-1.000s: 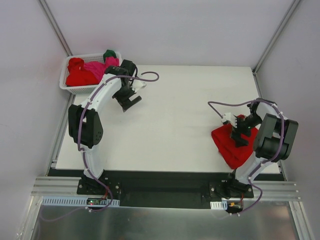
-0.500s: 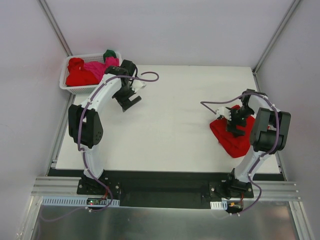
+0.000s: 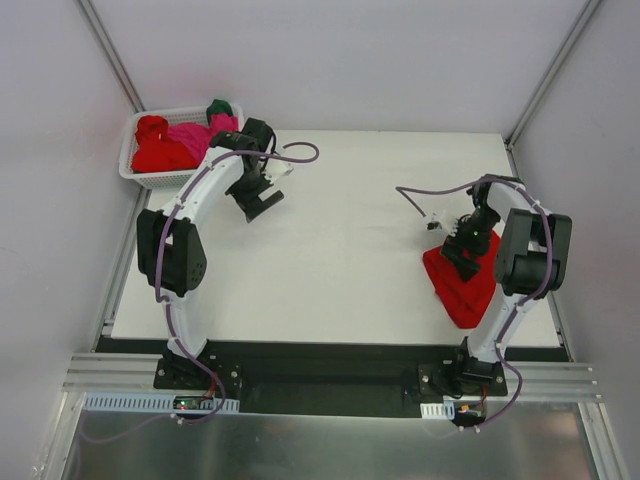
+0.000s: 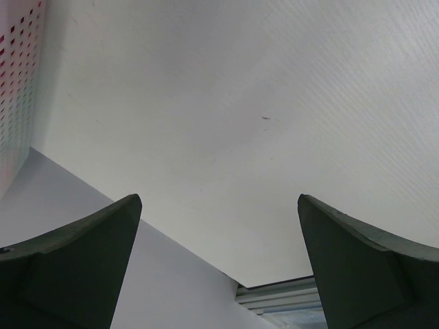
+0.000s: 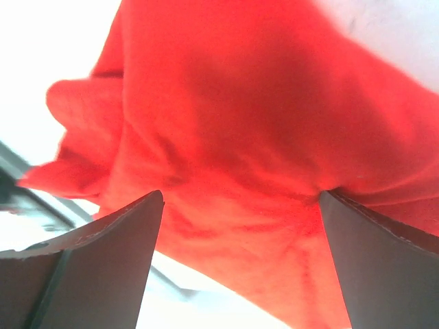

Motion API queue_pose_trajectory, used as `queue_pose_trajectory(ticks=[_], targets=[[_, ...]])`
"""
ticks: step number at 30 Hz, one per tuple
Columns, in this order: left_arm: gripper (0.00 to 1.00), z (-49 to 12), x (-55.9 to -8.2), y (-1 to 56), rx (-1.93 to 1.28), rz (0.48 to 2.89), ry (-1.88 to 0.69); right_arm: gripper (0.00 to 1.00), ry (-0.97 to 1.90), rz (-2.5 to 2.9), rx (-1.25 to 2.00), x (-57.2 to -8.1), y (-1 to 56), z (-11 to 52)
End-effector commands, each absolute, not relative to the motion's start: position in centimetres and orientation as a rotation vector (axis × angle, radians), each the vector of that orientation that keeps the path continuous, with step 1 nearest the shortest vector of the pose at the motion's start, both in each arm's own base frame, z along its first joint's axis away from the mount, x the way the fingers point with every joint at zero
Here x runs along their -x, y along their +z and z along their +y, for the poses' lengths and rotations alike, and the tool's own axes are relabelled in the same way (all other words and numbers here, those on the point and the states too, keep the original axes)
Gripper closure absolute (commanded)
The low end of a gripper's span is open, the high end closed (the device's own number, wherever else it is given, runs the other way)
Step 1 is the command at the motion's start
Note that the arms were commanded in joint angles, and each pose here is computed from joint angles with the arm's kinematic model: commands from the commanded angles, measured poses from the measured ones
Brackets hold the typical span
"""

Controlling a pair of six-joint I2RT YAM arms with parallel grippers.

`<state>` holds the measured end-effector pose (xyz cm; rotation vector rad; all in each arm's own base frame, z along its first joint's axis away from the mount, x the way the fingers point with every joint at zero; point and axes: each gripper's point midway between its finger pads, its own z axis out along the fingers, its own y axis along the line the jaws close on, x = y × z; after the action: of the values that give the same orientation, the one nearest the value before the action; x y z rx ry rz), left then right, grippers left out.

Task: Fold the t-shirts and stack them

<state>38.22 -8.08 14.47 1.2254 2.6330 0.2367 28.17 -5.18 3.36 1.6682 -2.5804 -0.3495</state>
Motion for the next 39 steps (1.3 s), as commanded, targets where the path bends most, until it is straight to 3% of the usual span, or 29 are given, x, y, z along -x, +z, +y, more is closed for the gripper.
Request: queue_pose_trajectory(ticks=[1,14,26,36,39], targets=[[0.01,-8.3,-38.0,15.6,-1.251,2.608,0.252,0.0,-0.602,-2.593,-1.16,-23.7,5.2,-2.8],[0.01,-8.2,-37.9,15.7,-1.249,2.604,0.253,0.0,-0.661,-2.64,-0.694,-23.1,5.0,-0.2],[0.01,-8.3,-38.1,15.9,-1.249,2.599,0.249,0.0,-0.653,-2.832,-0.353,-28.3,5.5,0.6],[0.01,-8.6,-38.2,16.4,-1.232,2.585,0.238,0.0,-0.533,-2.932,-0.565,-29.7,6.4,-1.9],[0.01,-8.8,-38.7,16.7,-1.22,2.576,0.236,0.0,-0.547,-2.968,-0.422,-30.0,7.1,-2.1]])
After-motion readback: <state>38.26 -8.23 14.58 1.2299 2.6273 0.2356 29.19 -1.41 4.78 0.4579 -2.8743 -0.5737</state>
